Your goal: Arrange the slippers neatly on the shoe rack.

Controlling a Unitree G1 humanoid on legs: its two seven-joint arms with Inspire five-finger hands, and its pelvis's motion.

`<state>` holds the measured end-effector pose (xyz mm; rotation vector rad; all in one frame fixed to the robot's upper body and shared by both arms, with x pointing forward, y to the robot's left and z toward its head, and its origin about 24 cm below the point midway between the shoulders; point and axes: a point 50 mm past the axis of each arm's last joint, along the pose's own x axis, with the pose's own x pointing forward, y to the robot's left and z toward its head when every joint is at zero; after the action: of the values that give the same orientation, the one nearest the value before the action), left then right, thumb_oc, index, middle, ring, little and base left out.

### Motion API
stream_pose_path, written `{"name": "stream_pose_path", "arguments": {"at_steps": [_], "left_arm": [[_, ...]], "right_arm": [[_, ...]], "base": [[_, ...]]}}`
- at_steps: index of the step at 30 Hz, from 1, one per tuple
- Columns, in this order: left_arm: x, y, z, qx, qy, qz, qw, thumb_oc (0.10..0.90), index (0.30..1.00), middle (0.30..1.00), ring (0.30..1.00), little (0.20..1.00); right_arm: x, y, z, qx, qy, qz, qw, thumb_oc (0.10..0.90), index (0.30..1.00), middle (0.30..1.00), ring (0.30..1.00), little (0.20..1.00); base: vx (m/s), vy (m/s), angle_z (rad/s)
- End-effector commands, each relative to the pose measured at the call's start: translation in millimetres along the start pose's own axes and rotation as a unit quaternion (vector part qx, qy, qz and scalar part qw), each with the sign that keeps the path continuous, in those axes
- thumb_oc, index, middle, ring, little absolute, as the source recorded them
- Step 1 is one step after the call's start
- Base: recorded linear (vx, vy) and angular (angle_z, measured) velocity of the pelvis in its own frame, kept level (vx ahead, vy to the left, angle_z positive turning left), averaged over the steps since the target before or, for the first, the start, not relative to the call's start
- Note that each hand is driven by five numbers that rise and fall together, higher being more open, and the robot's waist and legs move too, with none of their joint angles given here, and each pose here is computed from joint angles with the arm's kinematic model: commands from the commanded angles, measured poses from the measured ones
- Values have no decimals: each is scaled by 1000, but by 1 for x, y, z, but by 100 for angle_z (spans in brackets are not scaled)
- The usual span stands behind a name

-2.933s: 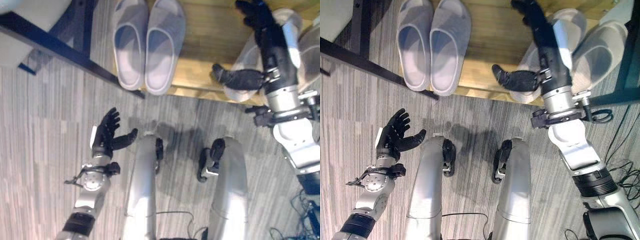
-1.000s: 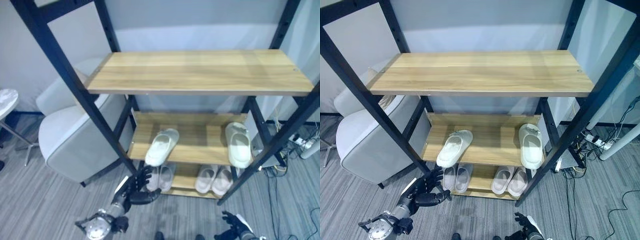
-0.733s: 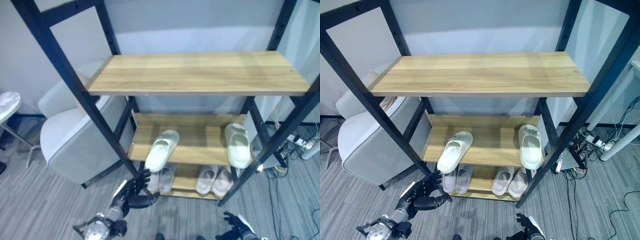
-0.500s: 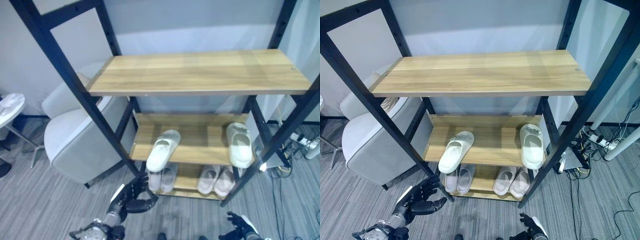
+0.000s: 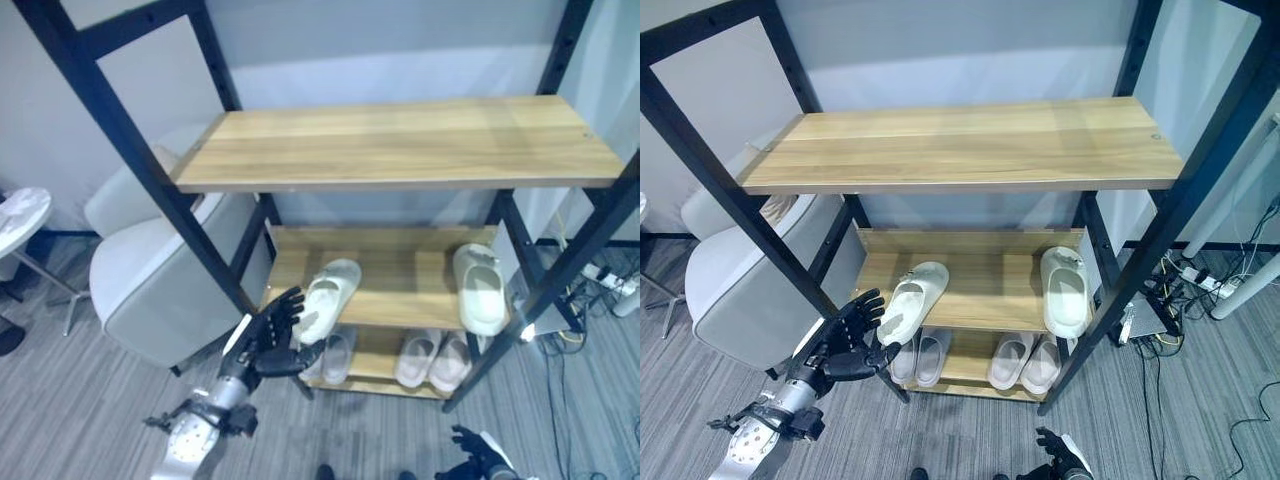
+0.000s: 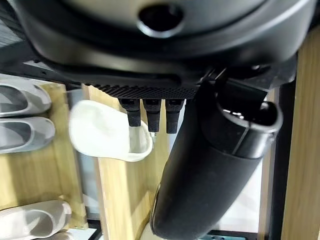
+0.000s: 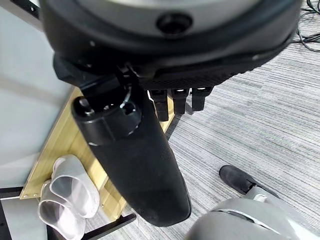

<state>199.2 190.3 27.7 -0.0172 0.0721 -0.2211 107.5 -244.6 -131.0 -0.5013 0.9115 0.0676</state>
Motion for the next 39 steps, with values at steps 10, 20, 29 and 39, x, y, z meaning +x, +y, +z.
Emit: {"name": "stream_pose_path", "arguments": {"at_steps": [10, 20, 29, 39], "left_arm": [[43, 3, 61, 165, -176, 56, 969, 800, 900, 900, 900, 900], [57, 11, 55, 223, -155, 82, 959, 800, 900, 900, 900, 900], [72, 13, 49, 245, -135, 100, 955, 800, 900, 900, 900, 900], [83, 29, 50, 278, -119, 132, 944, 800, 900, 900, 900, 900]], "right_arm": [[7, -4, 33, 12, -74, -23, 997, 800, 900, 900, 900, 900], [5, -2, 30, 5, -70, -18, 997, 800, 900, 900, 900, 900], [6, -4, 33, 1, -75, -24, 997, 800, 900, 900, 900, 900], [6, -6, 30, -7, -71, -25, 997, 800, 900, 900, 900, 900]], "base": [[18, 1, 0], [25, 12, -5], [-18, 9, -6], [-4, 4, -8]]}}
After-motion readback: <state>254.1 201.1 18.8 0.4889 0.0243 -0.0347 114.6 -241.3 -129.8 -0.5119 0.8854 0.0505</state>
